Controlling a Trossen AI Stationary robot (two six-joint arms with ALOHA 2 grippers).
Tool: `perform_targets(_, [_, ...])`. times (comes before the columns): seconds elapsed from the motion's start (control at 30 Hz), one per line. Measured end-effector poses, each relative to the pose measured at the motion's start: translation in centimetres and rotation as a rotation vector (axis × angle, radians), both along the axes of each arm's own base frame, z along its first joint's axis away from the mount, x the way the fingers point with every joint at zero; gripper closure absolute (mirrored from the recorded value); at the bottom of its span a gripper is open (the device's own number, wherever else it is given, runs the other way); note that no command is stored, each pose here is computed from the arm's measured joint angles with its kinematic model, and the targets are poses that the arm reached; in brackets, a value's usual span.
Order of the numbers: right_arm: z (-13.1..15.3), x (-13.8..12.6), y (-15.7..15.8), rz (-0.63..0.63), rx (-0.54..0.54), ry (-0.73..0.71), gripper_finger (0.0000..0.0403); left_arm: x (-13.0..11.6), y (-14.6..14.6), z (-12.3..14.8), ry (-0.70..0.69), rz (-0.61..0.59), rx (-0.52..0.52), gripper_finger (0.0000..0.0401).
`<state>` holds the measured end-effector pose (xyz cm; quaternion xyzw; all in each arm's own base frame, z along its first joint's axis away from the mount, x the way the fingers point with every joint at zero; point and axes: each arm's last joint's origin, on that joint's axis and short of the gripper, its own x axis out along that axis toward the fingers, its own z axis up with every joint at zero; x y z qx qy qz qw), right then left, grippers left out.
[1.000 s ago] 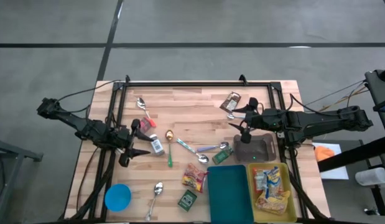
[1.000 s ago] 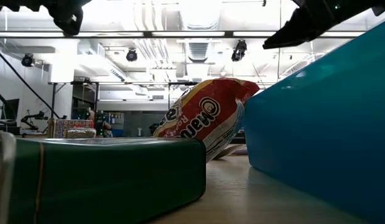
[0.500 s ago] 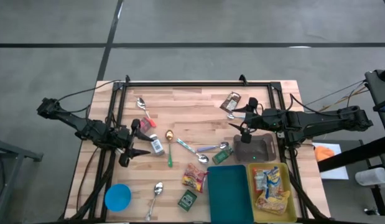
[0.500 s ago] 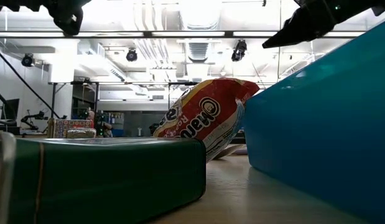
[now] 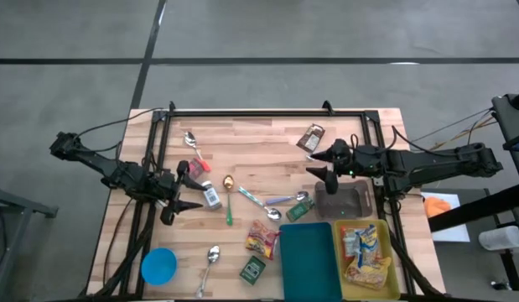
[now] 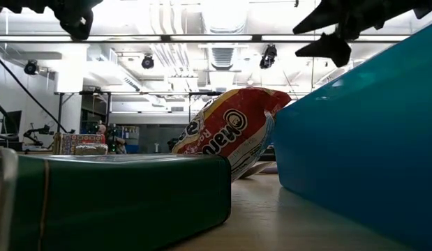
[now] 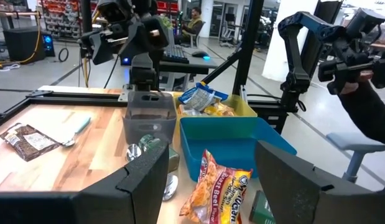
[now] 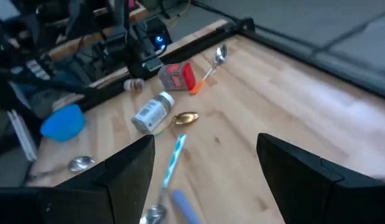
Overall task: Pick & Place Food Item
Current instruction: Put the red noodle pack into the yellow bin
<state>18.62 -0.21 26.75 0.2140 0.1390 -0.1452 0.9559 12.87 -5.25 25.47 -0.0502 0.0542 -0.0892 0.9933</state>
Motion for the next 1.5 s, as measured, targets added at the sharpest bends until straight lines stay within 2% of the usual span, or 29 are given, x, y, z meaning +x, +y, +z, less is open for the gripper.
perform_targets(0.23, [-0.6, 0.4, 0.2, 0.080, 0.047, 0.036, 0.0124, 0.0, 0.0, -0.3, 0.031, 0.000, 0.012, 0.0160])
perform_targets(0.4, [-1.2, 2.2, 1.1, 0.212, 0.121, 0.092, 0.0124, -0.1, 0.0, -0.6, 0.062, 0.000, 0.027, 0.0160])
perform_targets(0.53, [-1.5, 4.9, 1.4, 0.247, 0.089, 0.186, 0.0124, -0.1, 0.1, -1.0, 0.091, 0.000, 0.041, 0.0160])
perform_targets(0.7, [-0.7, 8.7, 2.3, 0.399, 0.113, 0.325, 0.0124, -0.2, 0.1, -1.3, 0.126, 0.001, 0.058, 0.0160])
perform_targets(0.87, [-0.5, 12.1, 3.9, 0.458, 0.046, 0.529, 0.0124, -0.3, 0.1, -1.7, 0.159, 0.000, 0.075, 0.0160])
perform_targets(1.0, [0.1, 14.3, 6.0, 0.483, 0.005, 0.588, 0.0124, -0.4, 0.2, -1.9, 0.186, 0.000, 0.087, 0.0160])
perform_targets(1.23, [0.2, 16.7, 9.0, 0.529, -0.028, 0.690, 0.0124, -0.5, 0.2, -2.4, 0.230, 0.000, 0.108, 0.0160])
perform_targets(1.5, [-1.7, 18.2, 11.1, 0.564, -0.039, 0.767, 0.0124, -0.7, 0.3, -2.9, 0.280, 0.000, 0.132, 0.0160])
